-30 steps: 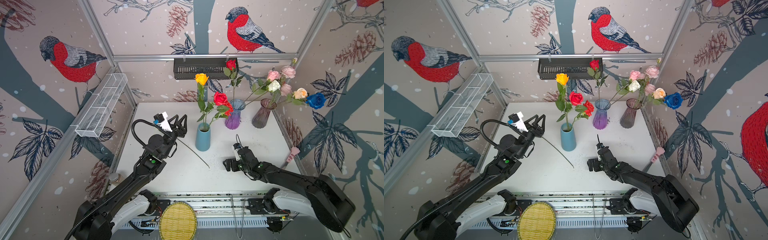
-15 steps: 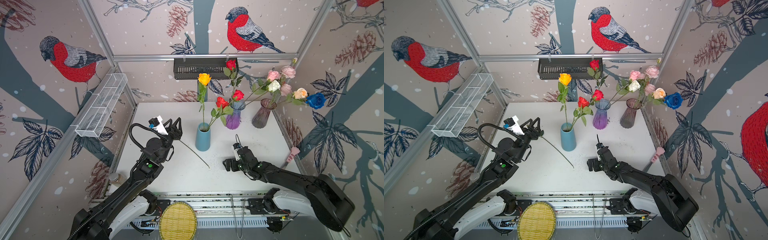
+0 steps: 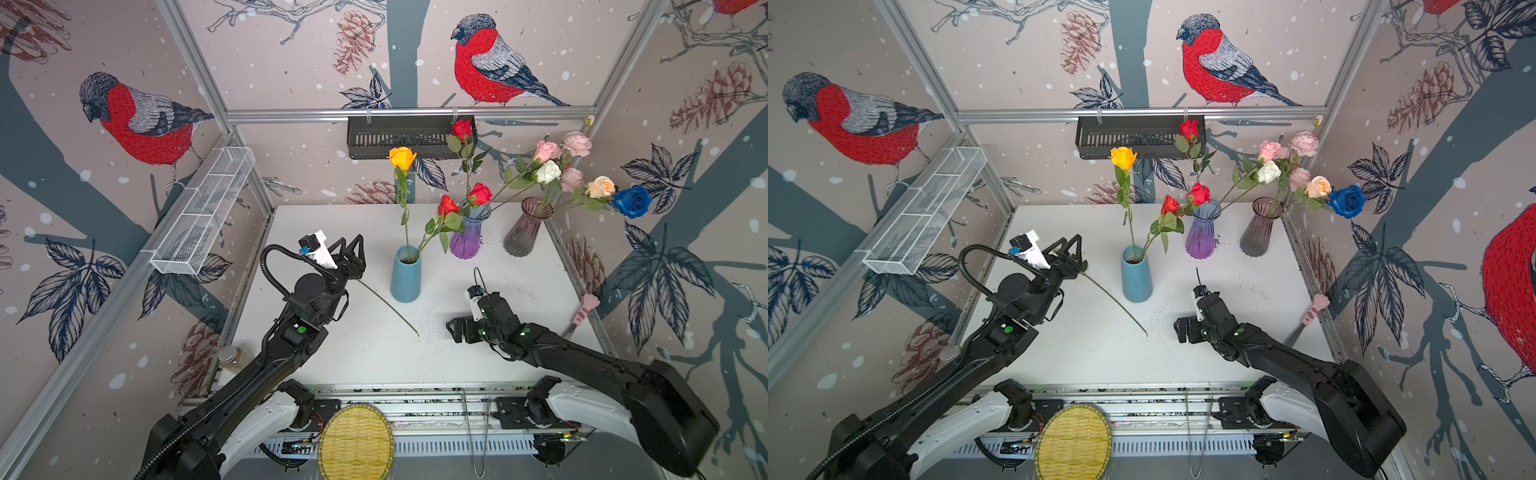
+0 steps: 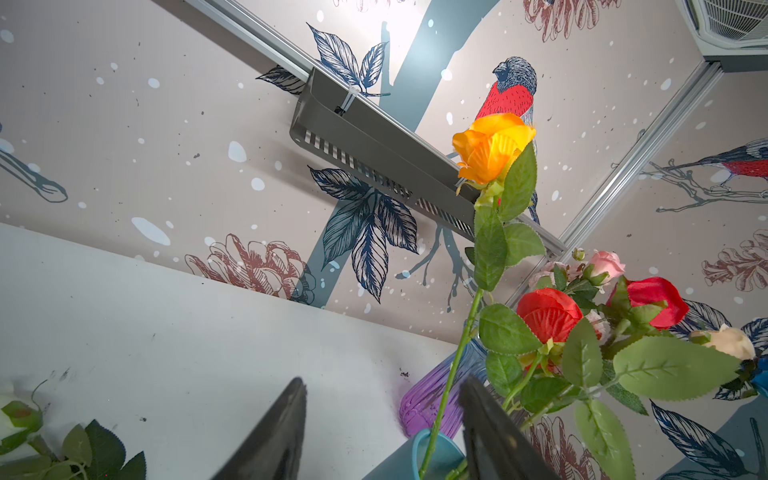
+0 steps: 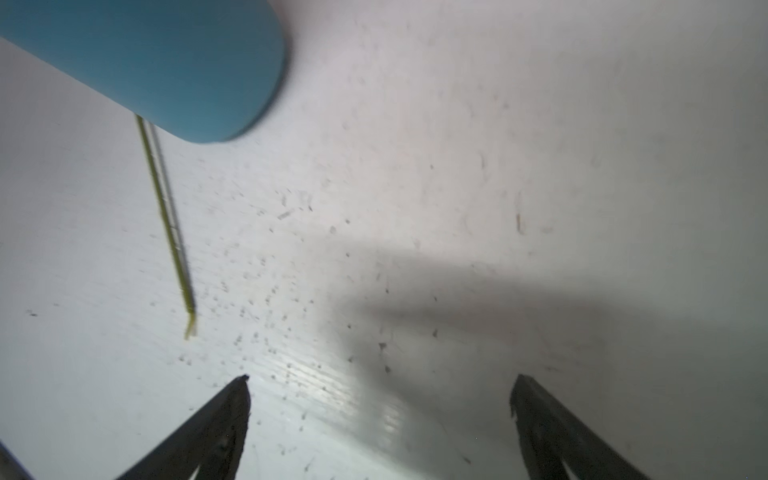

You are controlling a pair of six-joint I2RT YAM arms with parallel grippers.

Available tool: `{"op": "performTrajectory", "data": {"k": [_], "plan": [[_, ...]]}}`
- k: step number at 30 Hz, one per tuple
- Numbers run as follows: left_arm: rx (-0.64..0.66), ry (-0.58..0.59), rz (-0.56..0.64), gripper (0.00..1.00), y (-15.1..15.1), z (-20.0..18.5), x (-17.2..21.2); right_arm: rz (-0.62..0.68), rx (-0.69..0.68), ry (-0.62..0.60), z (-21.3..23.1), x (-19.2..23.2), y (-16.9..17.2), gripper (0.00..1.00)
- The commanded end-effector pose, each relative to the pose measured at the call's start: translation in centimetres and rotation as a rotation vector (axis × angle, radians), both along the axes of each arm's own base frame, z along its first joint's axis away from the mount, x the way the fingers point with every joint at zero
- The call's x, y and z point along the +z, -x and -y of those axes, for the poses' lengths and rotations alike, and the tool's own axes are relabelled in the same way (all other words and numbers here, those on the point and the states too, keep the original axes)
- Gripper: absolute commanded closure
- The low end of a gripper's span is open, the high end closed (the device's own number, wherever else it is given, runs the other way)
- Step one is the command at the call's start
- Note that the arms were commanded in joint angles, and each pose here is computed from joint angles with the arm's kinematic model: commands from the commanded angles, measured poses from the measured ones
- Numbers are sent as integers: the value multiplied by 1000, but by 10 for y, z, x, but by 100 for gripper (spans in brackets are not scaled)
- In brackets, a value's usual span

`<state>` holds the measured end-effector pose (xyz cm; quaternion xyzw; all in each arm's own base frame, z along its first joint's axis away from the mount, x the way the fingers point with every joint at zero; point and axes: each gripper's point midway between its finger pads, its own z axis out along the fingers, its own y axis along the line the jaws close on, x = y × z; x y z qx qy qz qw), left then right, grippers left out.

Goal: Arrange the flowers into the vase
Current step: 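Open the left gripper while the right reaches to the red roses in the teal vase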

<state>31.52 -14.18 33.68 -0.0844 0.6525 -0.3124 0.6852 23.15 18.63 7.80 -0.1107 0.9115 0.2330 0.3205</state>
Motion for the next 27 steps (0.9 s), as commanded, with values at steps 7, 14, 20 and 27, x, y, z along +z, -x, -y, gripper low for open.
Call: {"op": "performTrajectory", "data": {"k": [7, 14, 20, 27], "plan": [[18, 26, -2, 41, 11, -13, -7, 441, 47, -355, -21, 224, -21, 3], [28, 43, 8, 41, 27, -24, -12, 410, -50, -430, 15, 303, -74, 4], [50, 18, 22, 39, 35, -35, -8, 389, 12, -524, 3, 330, -101, 7], [78, 2, 28, 38, 40, -49, -7, 349, 113, -682, -11, 334, -122, 9]]}}
